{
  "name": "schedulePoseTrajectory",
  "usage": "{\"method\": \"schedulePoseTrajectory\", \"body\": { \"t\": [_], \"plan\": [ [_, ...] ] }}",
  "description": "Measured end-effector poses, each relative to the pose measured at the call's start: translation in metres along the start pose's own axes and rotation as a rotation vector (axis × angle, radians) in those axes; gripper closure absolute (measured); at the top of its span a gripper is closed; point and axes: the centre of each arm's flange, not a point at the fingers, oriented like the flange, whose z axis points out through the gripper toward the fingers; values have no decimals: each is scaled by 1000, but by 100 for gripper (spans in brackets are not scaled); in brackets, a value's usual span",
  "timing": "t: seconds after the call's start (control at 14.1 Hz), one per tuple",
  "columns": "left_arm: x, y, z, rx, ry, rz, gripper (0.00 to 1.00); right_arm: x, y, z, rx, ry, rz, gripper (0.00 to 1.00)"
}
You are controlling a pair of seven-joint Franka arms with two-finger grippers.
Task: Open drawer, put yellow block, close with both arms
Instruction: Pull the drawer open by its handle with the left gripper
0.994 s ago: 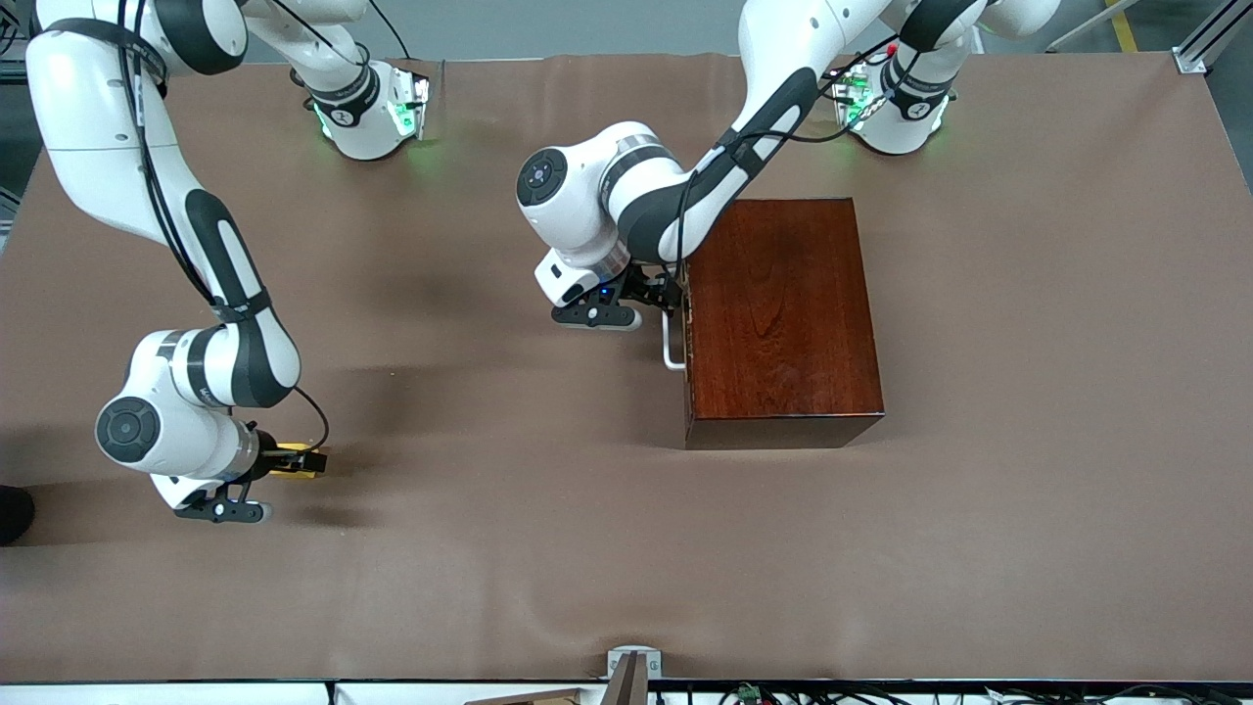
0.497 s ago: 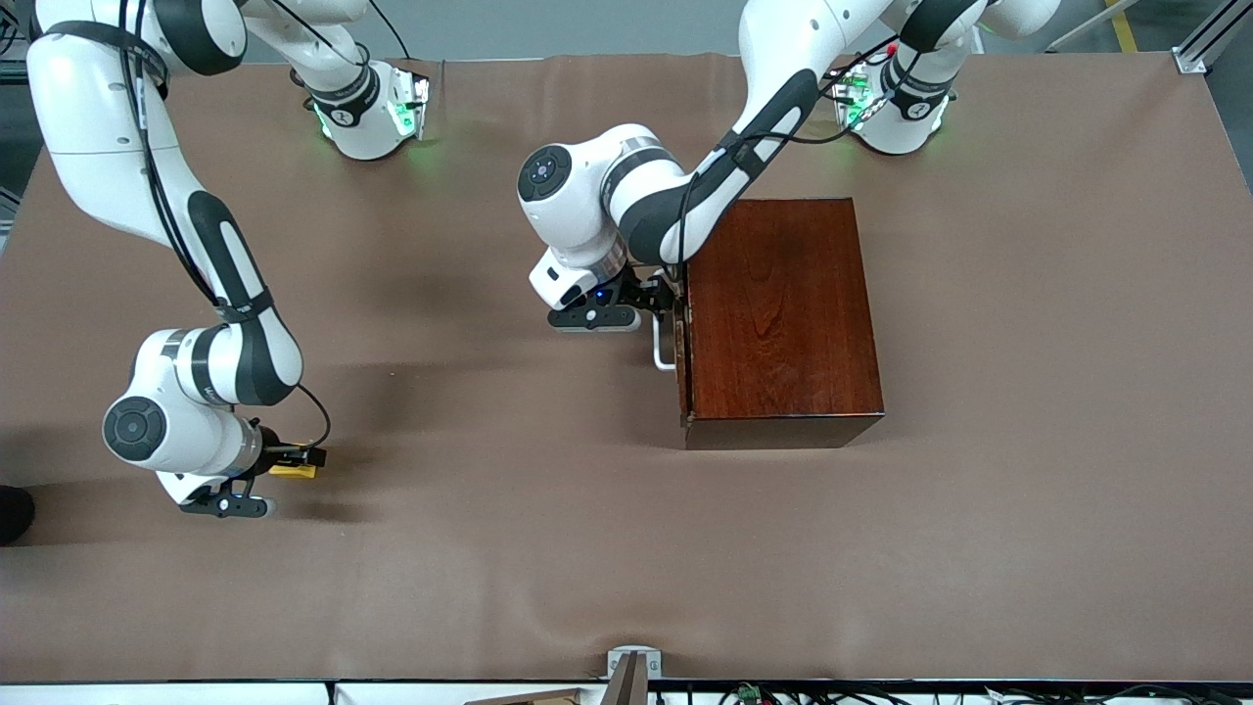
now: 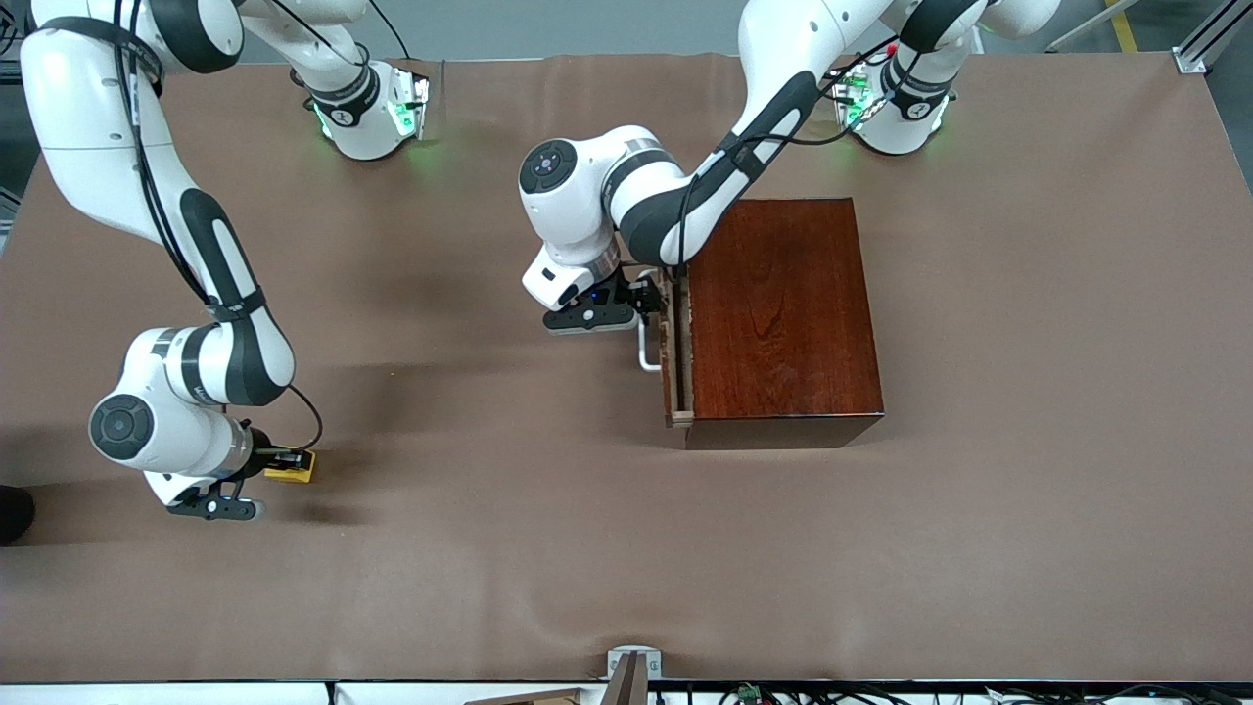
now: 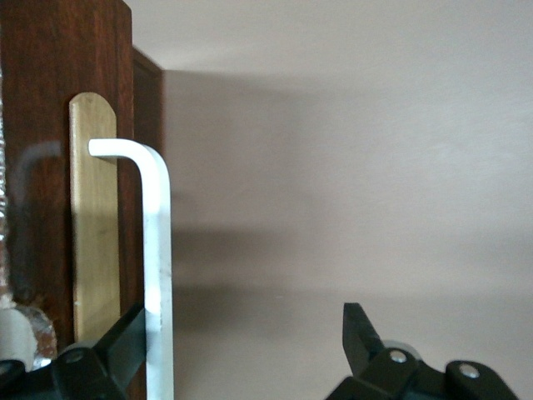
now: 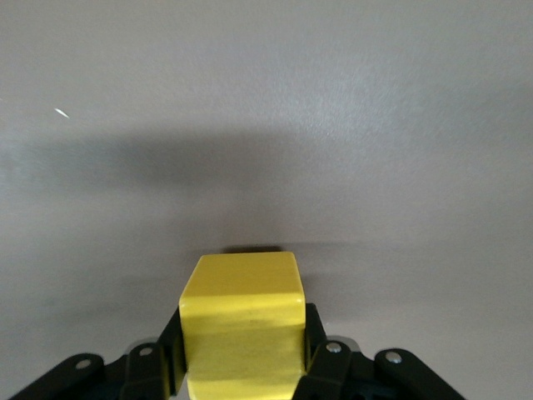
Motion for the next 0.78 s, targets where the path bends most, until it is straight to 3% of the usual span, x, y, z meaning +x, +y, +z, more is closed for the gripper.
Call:
{"method": "schedulePoseTrajectory", "body": {
  "t": [0.43,0.78],
  "plan": [
    [2,8,-4,-92,-3,-24,0,-11,13,-95,-14,-33,-68,44],
    [-5,30,-10,-226,25,-19,0,-29,9,-148,3,-66,-67,44]
  ]
}}
